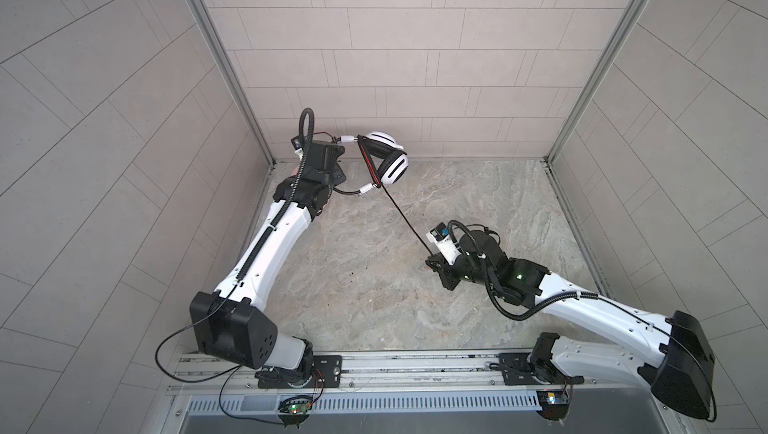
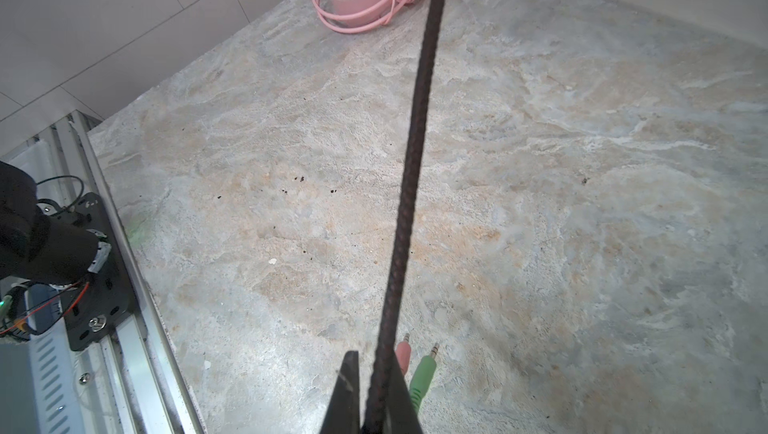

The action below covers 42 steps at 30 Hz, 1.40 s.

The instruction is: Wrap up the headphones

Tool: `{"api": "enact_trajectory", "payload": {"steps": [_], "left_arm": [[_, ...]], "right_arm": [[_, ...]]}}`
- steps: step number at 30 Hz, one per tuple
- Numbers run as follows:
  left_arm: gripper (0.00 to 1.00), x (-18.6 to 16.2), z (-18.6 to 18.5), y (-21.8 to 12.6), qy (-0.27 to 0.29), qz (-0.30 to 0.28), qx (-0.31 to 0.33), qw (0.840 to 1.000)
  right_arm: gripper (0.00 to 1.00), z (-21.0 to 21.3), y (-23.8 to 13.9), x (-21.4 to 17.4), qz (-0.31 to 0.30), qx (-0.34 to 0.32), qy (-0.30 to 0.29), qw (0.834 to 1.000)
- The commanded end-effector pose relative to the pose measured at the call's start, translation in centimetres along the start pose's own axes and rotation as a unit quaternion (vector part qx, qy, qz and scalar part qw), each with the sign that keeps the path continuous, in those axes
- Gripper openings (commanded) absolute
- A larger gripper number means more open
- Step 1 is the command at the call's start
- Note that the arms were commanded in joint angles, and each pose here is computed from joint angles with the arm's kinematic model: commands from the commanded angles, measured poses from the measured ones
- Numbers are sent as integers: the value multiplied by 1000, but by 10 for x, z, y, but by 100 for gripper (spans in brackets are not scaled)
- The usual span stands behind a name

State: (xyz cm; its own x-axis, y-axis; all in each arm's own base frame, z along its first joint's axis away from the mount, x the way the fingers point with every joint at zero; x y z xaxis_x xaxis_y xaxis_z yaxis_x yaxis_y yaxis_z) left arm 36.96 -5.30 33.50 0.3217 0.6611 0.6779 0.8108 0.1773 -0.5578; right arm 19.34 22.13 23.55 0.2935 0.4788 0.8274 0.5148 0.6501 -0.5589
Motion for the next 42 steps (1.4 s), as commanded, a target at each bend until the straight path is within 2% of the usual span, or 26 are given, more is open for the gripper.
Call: {"api": "enact_trajectory", "payload": {"steps": [1, 5, 9, 11, 14, 18, 21, 33, 36, 42], "left_arm": [[0, 12, -3, -3, -3, -39, 1, 999], [0, -8, -1, 9, 46, -18, 15, 999], [0, -30, -14, 7, 149, -2, 21, 989], [0, -44, -20, 5, 199, 8, 18, 980], [0, -67, -26, 0, 262, 54, -20, 963], [0, -91, -28, -11, 314, 93, -61, 943], [0, -108, -31, -22, 349, 140, -116, 919], [0, -147, -33, -35, 366, 252, -220, 868], [0, -152, -34, -41, 372, 266, -242, 856], [0, -150, -41, -59, 358, 275, -296, 842]], "right_arm": [[0, -1, -20, 15, -18, -8, -4, 1000], [0, -1, -38, 33, -55, -9, -5, 998], [0, -3, -48, 50, -78, -17, -17, 997], [0, -7, -52, 58, -81, -32, -27, 996], [0, -14, -62, 68, -86, -60, -46, 994], [0, -26, -74, 77, -78, -94, -64, 990], [0, -35, -82, 80, -73, -117, -74, 988], [0, -59, -86, 78, -58, -154, -59, 985], [0, -64, -84, 75, -52, -159, -54, 984], [0, -74, -73, 65, -33, -158, -42, 986]]}}
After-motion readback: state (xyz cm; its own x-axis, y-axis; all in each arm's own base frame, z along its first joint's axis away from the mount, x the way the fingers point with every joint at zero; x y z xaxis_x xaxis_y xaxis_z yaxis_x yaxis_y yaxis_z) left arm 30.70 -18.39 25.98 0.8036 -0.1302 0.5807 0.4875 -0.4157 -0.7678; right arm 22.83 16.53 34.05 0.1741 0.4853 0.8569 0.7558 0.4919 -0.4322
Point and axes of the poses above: each gripper's point midway between its finger pads, its own y axis out along the fingers, its own z axis along the line the jaws close on, x = y × z, the point moved 7 cm from there along -y, back along the fingers, and after that the axes turned 14 degrees about -y, right-handed, at the moved point
